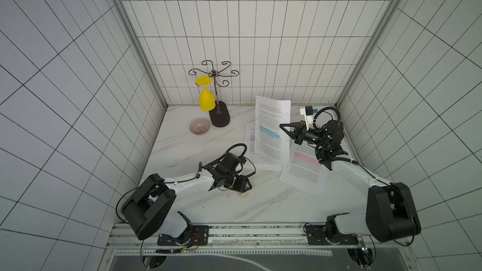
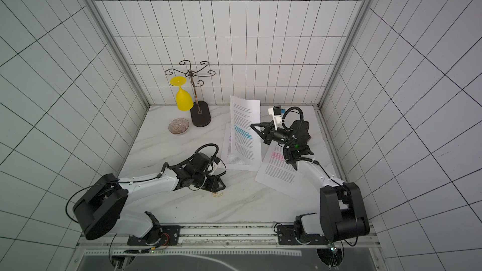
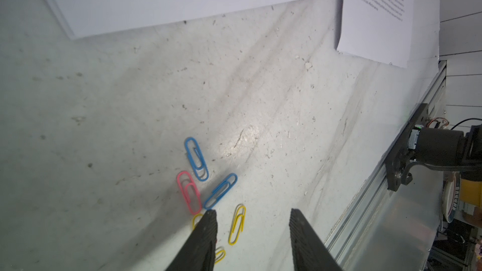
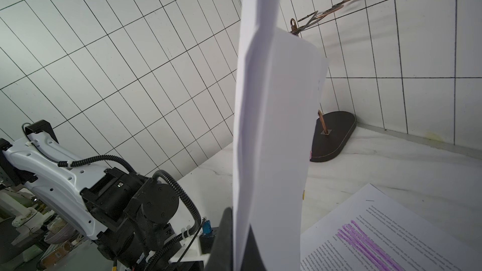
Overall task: Unclip the paperclips from the documents
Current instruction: Place the paper clip at the center of the board.
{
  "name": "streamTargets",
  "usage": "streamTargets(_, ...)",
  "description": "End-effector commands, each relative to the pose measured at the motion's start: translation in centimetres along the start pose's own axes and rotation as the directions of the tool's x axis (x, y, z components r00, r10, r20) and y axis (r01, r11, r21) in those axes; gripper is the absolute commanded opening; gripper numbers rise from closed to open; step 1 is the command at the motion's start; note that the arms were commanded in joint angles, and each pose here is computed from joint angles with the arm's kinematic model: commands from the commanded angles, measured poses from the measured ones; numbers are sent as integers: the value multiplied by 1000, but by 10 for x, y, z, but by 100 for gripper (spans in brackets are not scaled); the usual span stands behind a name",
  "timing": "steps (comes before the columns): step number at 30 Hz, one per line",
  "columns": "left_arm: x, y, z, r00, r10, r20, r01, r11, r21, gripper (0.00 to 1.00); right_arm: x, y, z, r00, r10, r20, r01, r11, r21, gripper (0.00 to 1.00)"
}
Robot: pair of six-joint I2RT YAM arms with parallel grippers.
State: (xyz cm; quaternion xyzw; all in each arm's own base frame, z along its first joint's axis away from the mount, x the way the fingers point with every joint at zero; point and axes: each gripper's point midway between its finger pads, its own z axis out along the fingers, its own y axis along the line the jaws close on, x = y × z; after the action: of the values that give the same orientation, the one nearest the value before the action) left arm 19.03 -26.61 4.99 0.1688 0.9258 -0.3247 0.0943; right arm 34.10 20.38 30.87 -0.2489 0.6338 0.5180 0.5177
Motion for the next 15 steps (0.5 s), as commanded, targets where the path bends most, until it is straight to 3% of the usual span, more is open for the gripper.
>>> streamTargets(1, -21, -17, -13, 996, 50, 68, -51, 998, 21, 47, -9, 1, -3, 999, -44, 16, 44, 999, 5, 0)
streamTargets(5, -48, -30, -40, 978, 132, 160, -133, 991, -4, 47, -10, 8, -4, 999, -52, 14, 53, 998, -26, 0)
streamTargets(9, -99, -33, -99, 911, 159, 380, -172, 985, -1, 51, -13, 23, -5, 998, -63, 20, 64, 994, -89, 0)
streamTargets(11, -124, -33, -134, 842, 172, 512, -212, 977, 21, 58, -16, 33, -7, 997, -67, 29, 70, 990, -124, 0)
streamTargets(15, -163, -39, -201, 634, 230, 738, -325, 945, -16, 74, -18, 51, -8, 996, -81, 37, 87, 979, -187, 0)
